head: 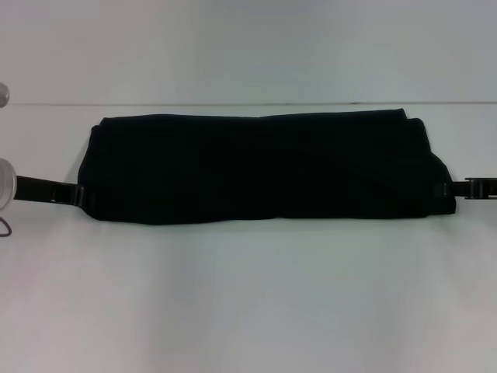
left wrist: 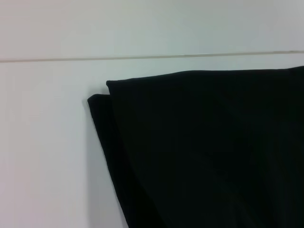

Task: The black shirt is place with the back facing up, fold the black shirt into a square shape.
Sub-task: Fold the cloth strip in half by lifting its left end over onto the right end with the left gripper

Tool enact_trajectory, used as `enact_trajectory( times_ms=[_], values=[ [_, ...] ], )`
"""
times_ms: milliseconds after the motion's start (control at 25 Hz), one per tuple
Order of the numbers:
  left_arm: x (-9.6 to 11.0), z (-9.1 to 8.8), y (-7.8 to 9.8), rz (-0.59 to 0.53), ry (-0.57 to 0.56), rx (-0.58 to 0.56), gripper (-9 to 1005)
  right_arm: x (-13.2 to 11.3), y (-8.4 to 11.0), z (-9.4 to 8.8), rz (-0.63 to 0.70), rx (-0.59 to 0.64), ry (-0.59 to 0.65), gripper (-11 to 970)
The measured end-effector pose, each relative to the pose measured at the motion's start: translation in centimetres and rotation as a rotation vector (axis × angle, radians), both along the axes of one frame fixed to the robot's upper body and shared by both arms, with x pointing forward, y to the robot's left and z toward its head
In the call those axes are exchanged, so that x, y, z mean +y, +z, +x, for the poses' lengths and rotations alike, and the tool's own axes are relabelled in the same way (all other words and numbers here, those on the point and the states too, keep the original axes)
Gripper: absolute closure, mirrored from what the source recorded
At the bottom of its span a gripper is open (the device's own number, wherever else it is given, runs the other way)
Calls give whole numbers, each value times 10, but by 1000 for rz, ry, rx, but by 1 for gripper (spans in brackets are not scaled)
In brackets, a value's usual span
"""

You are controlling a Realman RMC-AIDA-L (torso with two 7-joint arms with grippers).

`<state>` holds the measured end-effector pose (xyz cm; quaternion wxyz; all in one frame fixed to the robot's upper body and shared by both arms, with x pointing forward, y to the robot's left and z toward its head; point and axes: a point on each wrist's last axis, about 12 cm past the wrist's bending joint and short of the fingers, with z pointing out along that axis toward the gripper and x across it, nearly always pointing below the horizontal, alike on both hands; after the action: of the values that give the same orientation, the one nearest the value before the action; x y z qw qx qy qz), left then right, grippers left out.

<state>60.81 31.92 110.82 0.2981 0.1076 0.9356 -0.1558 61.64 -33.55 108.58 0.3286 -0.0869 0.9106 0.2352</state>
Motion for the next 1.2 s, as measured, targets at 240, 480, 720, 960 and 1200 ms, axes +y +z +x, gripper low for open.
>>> enact_trajectory(
  times_ms=[240, 480, 720, 960, 1200],
  values=[
    [-2, 3, 1, 2, -5, 0, 976, 9, -3, 4, -22, -4, 12, 528],
    [-1, 5, 1, 5, -5, -2, 963, 16, -8, 2, -41, 2, 36, 787],
    [-1, 5, 1, 9, -8, -7, 950, 11, -7, 0, -32, -11, 19, 945],
    [0, 5, 1, 9, -7, -7, 937, -2, -4, -3, -27, -32, -15, 956],
    [3, 2, 0, 8, -5, 0, 924, -15, -5, -10, -21, -25, -37, 956]
  ],
)
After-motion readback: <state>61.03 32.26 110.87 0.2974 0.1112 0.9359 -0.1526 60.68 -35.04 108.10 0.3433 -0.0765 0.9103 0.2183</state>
